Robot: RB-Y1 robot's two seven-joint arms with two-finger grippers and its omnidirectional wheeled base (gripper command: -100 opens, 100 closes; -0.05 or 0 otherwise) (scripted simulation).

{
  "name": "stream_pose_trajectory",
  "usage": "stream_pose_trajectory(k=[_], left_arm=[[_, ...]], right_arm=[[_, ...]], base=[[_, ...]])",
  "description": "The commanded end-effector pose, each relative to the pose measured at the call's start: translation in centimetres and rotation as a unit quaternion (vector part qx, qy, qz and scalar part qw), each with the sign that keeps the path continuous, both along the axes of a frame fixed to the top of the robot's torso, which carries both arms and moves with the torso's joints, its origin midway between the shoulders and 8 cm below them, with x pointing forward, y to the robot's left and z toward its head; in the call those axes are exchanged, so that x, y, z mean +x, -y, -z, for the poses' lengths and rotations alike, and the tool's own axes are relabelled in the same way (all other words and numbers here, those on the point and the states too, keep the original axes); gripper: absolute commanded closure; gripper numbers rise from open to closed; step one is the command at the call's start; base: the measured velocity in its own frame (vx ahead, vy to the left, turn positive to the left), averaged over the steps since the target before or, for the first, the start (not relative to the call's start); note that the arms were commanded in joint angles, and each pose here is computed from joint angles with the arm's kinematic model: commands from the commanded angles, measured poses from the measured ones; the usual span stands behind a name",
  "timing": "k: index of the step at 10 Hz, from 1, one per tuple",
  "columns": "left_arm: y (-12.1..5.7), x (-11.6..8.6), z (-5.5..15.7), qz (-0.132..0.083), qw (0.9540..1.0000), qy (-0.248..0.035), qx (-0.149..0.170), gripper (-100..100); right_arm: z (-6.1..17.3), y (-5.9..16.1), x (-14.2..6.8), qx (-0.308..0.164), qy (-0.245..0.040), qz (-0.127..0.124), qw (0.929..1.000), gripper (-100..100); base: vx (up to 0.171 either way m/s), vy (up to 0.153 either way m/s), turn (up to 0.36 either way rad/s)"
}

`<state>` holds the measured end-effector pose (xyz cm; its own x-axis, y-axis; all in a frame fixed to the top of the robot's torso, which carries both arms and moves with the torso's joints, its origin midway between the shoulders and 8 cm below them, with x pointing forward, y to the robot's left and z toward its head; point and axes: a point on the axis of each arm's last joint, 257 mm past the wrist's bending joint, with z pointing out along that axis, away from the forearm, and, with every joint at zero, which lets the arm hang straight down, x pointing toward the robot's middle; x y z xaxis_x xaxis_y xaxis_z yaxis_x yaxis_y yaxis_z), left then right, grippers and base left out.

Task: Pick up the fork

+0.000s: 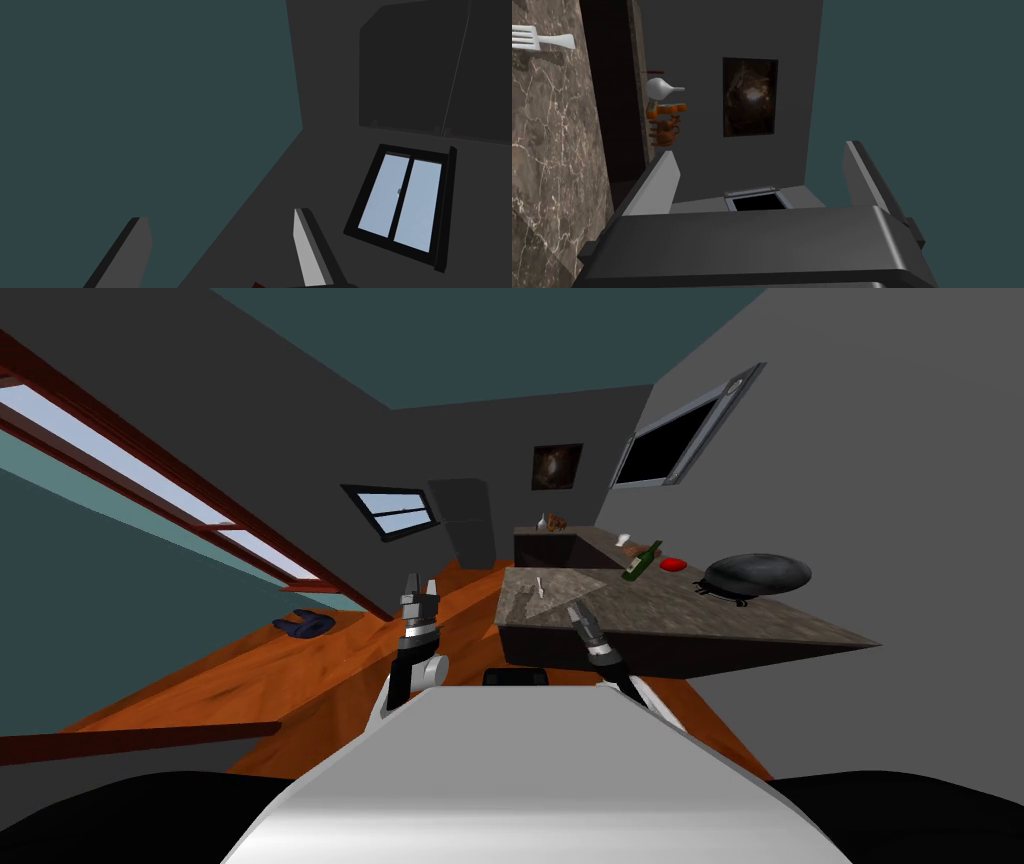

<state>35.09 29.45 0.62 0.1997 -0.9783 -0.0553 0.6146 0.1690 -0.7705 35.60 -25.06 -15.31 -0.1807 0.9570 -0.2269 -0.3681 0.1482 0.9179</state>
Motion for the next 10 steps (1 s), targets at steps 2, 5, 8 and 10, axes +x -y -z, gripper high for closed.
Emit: stream_pose_trajectory(k=[2, 5, 8, 10], left_arm=[[0.0, 0.0, 0.0, 0.0, 1.0, 0.0, 0.0, 0], [0.0, 0.0, 0.0, 0.0, 1.0, 0.0, 0.0, 0], [0.0, 0.0, 0.0, 0.0, 1.0, 0.0, 0.0, 0], [0.0, 0.0, 0.0, 0.0, 1.0, 0.0, 0.0, 0]], right_arm=[[4.3, 0.6, -1.2, -0.041, -0.044, -0.019, 0.998, -100], [8.1, 1.7, -2.5, -0.073, -0.086, -0.029, 0.9932, -100], [13.3, 3.7, -5.6, -0.127, -0.151, -0.056, 0.9788, -100], [13.9, 4.1, -5.8, -0.13, -0.159, -0.054, 0.9773, -100]], base=[[-0.03, 0.112, 0.027], [-0.025, 0.128, 0.018], [-0.029, 0.119, 0.026], [-0.011, 0.084, 0.0]])
